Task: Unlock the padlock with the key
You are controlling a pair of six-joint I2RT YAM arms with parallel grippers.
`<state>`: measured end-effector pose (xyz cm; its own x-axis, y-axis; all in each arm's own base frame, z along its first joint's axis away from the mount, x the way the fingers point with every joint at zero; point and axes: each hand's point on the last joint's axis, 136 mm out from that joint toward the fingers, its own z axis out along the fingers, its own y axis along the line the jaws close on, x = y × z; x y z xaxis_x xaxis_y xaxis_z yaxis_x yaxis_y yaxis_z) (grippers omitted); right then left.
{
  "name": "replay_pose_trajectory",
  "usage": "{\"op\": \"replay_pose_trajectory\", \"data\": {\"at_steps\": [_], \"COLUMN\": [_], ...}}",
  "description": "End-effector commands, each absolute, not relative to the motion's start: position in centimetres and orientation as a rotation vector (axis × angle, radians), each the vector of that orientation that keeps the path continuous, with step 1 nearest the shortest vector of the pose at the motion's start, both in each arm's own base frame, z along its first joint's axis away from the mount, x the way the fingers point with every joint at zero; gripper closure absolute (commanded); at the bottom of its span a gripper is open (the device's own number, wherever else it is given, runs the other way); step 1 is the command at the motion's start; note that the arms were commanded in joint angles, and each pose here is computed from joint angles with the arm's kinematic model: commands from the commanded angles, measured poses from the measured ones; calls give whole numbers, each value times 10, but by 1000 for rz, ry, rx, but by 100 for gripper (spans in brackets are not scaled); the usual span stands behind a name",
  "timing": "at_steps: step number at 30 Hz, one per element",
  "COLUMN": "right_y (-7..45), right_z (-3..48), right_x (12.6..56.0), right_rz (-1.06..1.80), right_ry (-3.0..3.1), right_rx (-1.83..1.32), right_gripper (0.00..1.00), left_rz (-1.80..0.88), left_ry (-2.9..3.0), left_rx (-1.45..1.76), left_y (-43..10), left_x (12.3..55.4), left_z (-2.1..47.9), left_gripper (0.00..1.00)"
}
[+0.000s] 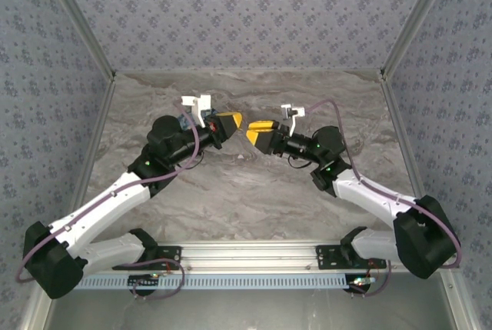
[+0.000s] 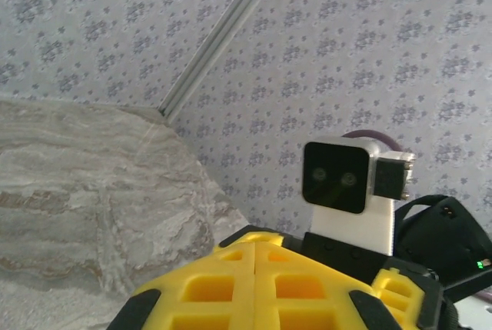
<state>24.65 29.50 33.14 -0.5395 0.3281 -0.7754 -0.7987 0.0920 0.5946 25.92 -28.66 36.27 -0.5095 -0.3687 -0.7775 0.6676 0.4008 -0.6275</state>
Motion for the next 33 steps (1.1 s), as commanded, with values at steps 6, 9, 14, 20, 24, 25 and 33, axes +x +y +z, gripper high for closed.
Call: {"op": "replay_pose_trajectory", "data": {"at_steps": [6, 9, 14, 20, 24, 25, 33], "right_y": [299, 303, 309, 311, 312, 313, 315], "right_z": [356, 357, 359, 359, 358, 358, 357], "right_x": [237, 236, 235, 235, 236, 235, 235], "right_rz": [1674, 1686, 1695, 1695, 1696, 1696, 1700], "right_ry": [1419, 1422, 1422, 1435, 1447, 1449, 1463], "right_rx": [-538, -550, -563, -572, -570, -571, -576], "right_gripper": [50, 53, 57, 66, 73, 74, 78], "left_rz": [-1351, -1358, -1362, -1363, -1359, -1358, -1358], "left_ry": [1571, 1570, 1575, 1582, 1580, 1580, 1584], "left_rx": [347, 358, 366, 368, 367, 365, 362], "left_y": [-292, -294, -296, -296, -296, -295, -296], "left_x": [247, 246, 246, 246, 246, 246, 247], "left_z": [382, 383, 382, 380, 380, 380, 379], "left_gripper": [100, 100, 100, 100, 100, 100, 100]}}
